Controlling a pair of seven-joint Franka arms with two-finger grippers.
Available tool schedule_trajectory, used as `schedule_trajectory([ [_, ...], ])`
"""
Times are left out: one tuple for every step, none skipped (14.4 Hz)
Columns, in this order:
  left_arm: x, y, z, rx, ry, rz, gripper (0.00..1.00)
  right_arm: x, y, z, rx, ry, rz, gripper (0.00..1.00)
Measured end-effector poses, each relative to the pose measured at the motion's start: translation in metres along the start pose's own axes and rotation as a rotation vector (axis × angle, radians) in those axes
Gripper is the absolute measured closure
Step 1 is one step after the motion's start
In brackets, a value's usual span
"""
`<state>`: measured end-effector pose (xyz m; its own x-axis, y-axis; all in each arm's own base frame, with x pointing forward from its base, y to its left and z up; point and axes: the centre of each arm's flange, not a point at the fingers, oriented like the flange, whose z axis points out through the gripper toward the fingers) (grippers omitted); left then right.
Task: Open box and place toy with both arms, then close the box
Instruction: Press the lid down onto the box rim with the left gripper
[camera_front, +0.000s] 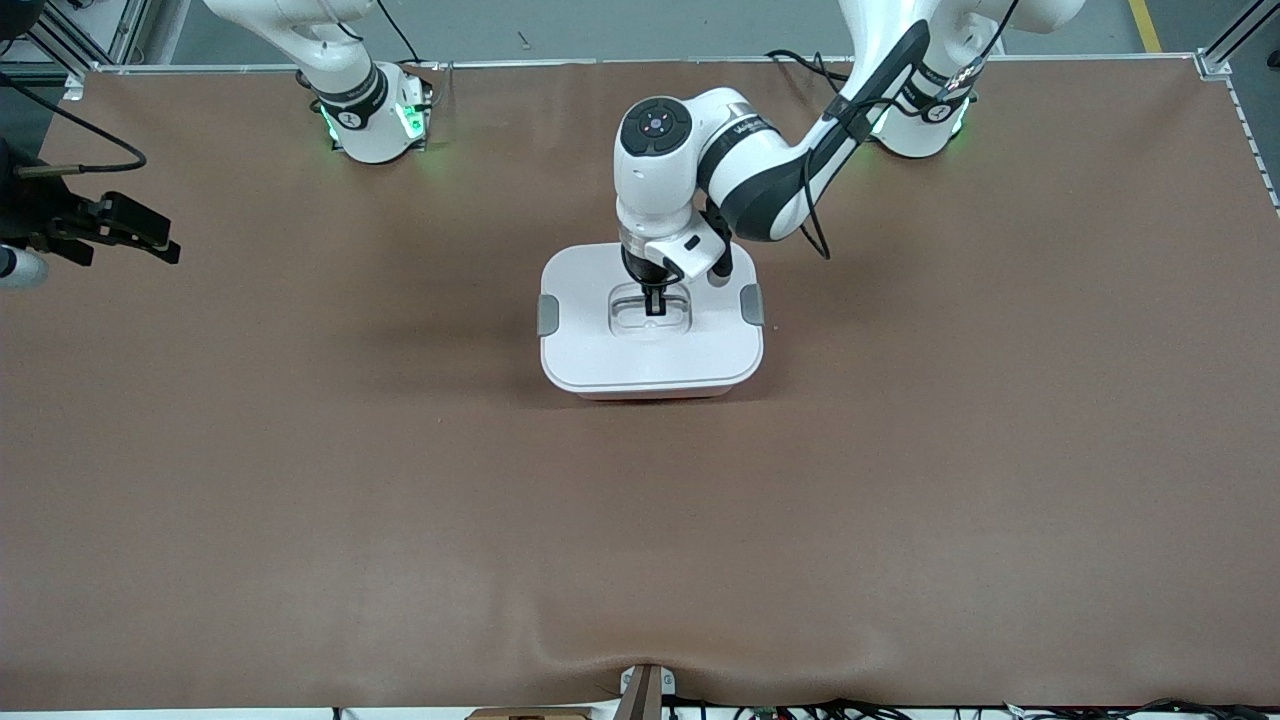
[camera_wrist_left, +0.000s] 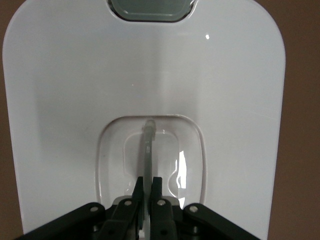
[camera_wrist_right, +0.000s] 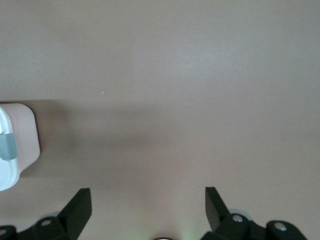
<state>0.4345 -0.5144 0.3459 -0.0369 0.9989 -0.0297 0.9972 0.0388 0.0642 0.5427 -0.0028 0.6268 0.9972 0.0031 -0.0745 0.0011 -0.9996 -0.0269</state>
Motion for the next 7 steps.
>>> schedule_trajectory([
  [0.0,-0.0001,0.0003,0.0,0.0,0.0,0.93,0.0009,0.0,0.0014,0.0,-0.003,0.0,0.0],
  [0.0,-0.0001,0.0003,0.0,0.0,0.0,0.93,0.002,0.0,0.0031,0.0,-0.006,0.0,0.0],
  [0.0,-0.0001,0.0004,0.0,0.0,0.0,0.93,0.0032,0.0,0.0044,0.0,-0.007,0.0,0.0],
  [0.0001,-0.0001,0.0004,0.0,0.0,0.0,0.93,0.0041,-0.0001,0.0044,0.001,-0.007,0.0,0.0],
  [0.0001,0.0,0.0004,0.0,0.0,0.0,0.93,0.0044,-0.0001,0.0038,0.001,-0.005,0.0,0.0],
  [0.0001,0.0,0.0004,0.0,0.0,0.0,0.93,0.0044,-0.0002,0.0028,0.001,-0.003,0.0,0.0],
  [0.0002,0.0,0.0005,0.0,0.0,0.0,0.91,0.0044,-0.0003,0.0019,0.001,-0.001,0.0,0.0],
])
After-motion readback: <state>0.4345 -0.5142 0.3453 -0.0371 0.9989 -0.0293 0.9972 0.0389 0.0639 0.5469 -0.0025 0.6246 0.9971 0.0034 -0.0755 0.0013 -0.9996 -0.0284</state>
